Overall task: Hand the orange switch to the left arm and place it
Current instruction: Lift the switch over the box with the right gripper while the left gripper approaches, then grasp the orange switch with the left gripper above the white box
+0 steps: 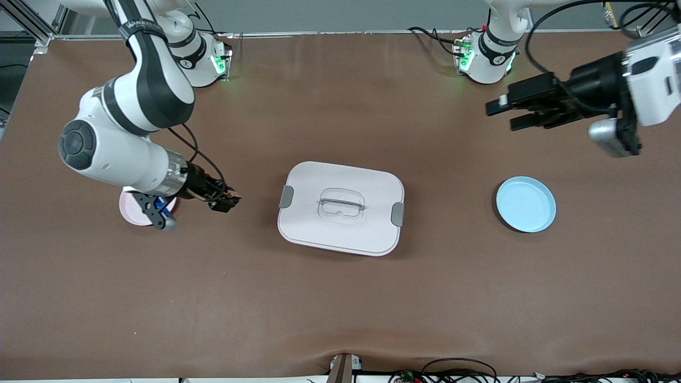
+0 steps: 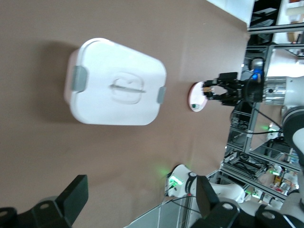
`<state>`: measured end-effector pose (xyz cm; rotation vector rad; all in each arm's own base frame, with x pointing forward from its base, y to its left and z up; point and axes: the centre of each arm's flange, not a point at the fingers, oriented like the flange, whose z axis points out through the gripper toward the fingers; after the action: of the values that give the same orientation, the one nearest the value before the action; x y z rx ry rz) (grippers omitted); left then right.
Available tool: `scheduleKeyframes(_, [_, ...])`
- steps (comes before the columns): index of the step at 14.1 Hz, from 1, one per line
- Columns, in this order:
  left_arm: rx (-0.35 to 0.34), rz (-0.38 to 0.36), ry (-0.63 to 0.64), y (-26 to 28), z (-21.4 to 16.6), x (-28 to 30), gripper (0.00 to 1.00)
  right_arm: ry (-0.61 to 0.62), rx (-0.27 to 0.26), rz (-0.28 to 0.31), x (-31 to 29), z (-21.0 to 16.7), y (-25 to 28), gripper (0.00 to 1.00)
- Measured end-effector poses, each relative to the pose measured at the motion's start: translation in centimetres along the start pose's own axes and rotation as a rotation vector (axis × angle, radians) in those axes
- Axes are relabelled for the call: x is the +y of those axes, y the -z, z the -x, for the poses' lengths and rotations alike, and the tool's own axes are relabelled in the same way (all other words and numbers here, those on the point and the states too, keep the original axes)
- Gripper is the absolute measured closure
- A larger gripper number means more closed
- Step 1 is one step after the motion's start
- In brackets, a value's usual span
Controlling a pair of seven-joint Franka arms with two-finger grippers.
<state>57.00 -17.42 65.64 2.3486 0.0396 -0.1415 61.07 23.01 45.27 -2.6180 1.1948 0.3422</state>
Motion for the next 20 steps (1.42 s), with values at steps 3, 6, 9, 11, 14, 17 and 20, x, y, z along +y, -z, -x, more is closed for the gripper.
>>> scheduleKeyframes(3, [0.026, 0.080, -0.008, -4.3, -1.5, 2.2, 0.00, -0.094, -0.007, -0.016, -3.2, 3.2, -0.9, 0.28])
scheduleKeyframes(6, [0.035, 0.138, 0.021, -9.1, -3.7, 2.5, 0.00, -0.170, -0.037, -0.033, -5.5, 6.1, -1.6, 0.28])
scheduleKeyframes(9, [0.047, 0.151, 0.040, -13.9, -5.1, 2.6, 0.00, -0.246, -0.079, -0.056, -6.4, 7.8, -1.2, 0.28])
scheduleKeyframes(11, [0.043, 0.147, 0.051, -16.8, -5.7, 2.4, 0.00, -0.301, -0.104, -0.075, -7.0, 8.8, -1.0, 0.28])
scheduleKeyframes(14, [0.047, 0.144, 0.069, -19.0, -6.5, 1.7, 0.00, -0.383, -0.118, -0.118, -8.3, 10.5, -0.9, 0.28])
scheduleKeyframes(17, [0.097, 0.151, 0.073, -20.4, -7.1, 1.8, 0.00, -0.471, -0.135, -0.156, -10.3, 11.7, -1.0, 0.28])
scheduleKeyframes(20, [0.180, 0.160, 0.062, -24.3, -7.0, 3.3, 0.00, -0.532, -0.145, -0.171, -12.0, 12.3, -1.9, 0.28])
